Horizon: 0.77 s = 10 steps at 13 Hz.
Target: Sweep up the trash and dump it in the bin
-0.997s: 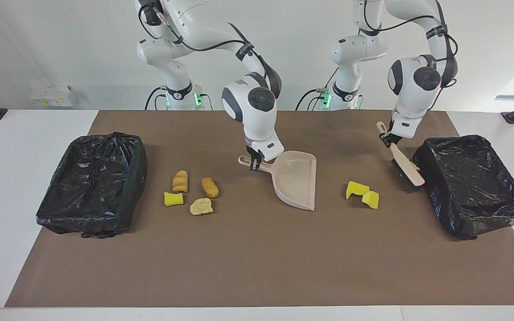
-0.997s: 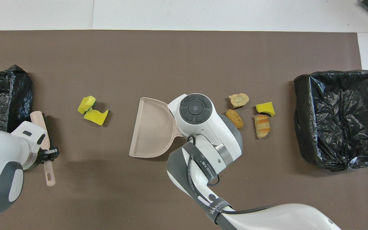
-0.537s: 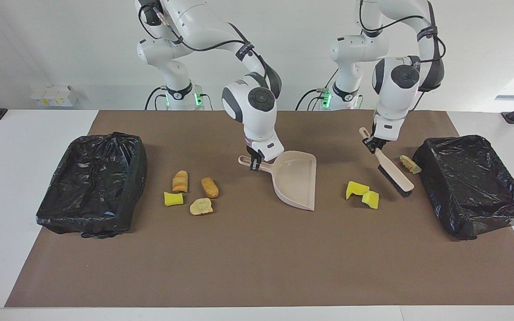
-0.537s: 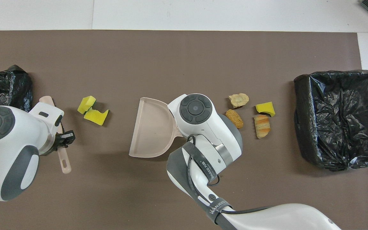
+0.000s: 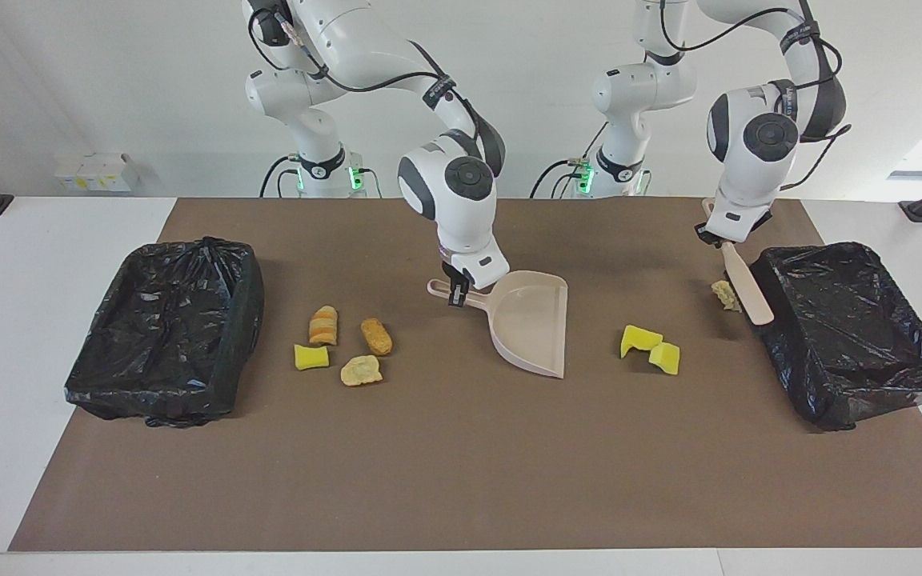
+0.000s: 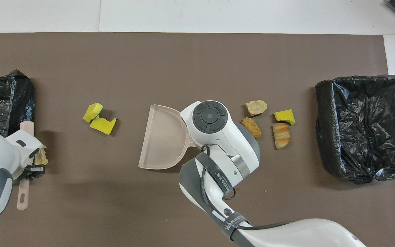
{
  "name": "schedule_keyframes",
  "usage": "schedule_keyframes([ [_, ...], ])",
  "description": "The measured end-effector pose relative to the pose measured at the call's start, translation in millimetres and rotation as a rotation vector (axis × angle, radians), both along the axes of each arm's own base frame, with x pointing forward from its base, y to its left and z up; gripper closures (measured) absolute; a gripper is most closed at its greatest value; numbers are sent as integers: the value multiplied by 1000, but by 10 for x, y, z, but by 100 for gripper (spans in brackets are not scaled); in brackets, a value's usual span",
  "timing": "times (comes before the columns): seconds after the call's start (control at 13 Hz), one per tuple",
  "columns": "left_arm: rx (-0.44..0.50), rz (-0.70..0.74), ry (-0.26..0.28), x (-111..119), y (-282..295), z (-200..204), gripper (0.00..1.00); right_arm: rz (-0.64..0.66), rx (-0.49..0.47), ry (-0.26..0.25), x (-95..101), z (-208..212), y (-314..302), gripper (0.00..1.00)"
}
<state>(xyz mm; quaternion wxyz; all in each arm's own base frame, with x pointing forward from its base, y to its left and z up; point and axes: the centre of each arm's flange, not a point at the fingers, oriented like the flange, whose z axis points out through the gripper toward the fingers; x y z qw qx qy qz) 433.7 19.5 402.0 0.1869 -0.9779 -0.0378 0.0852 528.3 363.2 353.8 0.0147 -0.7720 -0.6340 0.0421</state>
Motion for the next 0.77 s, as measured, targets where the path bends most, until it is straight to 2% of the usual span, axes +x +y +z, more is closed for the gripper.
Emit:
schedule_keyframes([
  [0.31, 17, -48, -5, -332, 25, -416, 73, 0, 0, 0, 0, -1, 0, 67],
  [0.54, 17, 34, -83, -334, 11, -501, 73, -1, 0, 0, 2, -2, -5, 67],
  [0.77, -29, 105, -130, -313, -92, -589, 73, -1, 0, 0, 4, -3, -7, 67],
])
